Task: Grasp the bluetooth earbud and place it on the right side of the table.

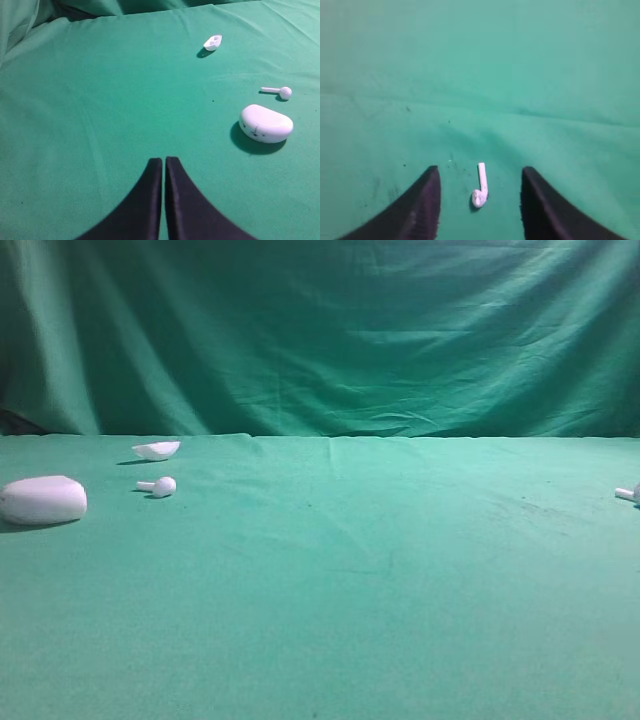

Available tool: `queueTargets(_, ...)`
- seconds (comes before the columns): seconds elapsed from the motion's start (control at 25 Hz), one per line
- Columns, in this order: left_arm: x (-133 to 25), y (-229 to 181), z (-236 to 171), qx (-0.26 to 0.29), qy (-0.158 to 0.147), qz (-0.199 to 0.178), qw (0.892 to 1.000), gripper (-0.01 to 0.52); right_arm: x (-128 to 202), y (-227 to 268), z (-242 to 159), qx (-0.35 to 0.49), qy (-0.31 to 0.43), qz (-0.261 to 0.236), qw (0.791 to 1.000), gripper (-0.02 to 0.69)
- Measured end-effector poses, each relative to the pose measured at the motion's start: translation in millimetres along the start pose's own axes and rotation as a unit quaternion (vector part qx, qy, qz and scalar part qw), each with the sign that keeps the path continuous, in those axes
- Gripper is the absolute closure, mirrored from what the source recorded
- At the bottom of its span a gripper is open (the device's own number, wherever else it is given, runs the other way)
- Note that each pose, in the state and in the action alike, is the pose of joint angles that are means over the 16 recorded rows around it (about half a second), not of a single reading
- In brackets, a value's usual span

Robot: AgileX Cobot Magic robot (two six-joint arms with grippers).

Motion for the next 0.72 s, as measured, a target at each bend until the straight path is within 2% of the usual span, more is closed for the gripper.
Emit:
queueTargets(0.16, 0.0, 0, 0, 0.0, 0.0, 0.0, 1.0, 0.514, -3, 60, -3, -0.046, -0.006, 0.012, 0.999, 0.556)
queueTargets(0.32, 0.0, 0, 0, 0.0, 0.0, 0.0, 1.0, 0.514, -9, 114, -22, -0.087, -0.011, 0.024, 0.996, 0.638)
queueTargets(0.48, 0.0, 0, 0, 0.0, 0.0, 0.0, 1.0, 0.514, -16, 154, -52, -0.122, -0.015, 0.036, 0.992, 0.665)
queueTargets(0.72, 0.0, 0, 0, 0.0, 0.0, 0.0, 1.0, 0.514, -25, 191, -101, -0.181, -0.022, 0.061, 0.981, 0.665)
Point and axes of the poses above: a point on each arm's last joint axis where the gripper is mounted, y pointing back along that axis away from the gripper, x along the wrist's bending axis when the last joint is at zero, z = x × y, the point moved 8 cm from there along -y, pointing out along that axis toward the gripper, and after that the axes turned 10 degrees about -y, right-handed, at the moved point
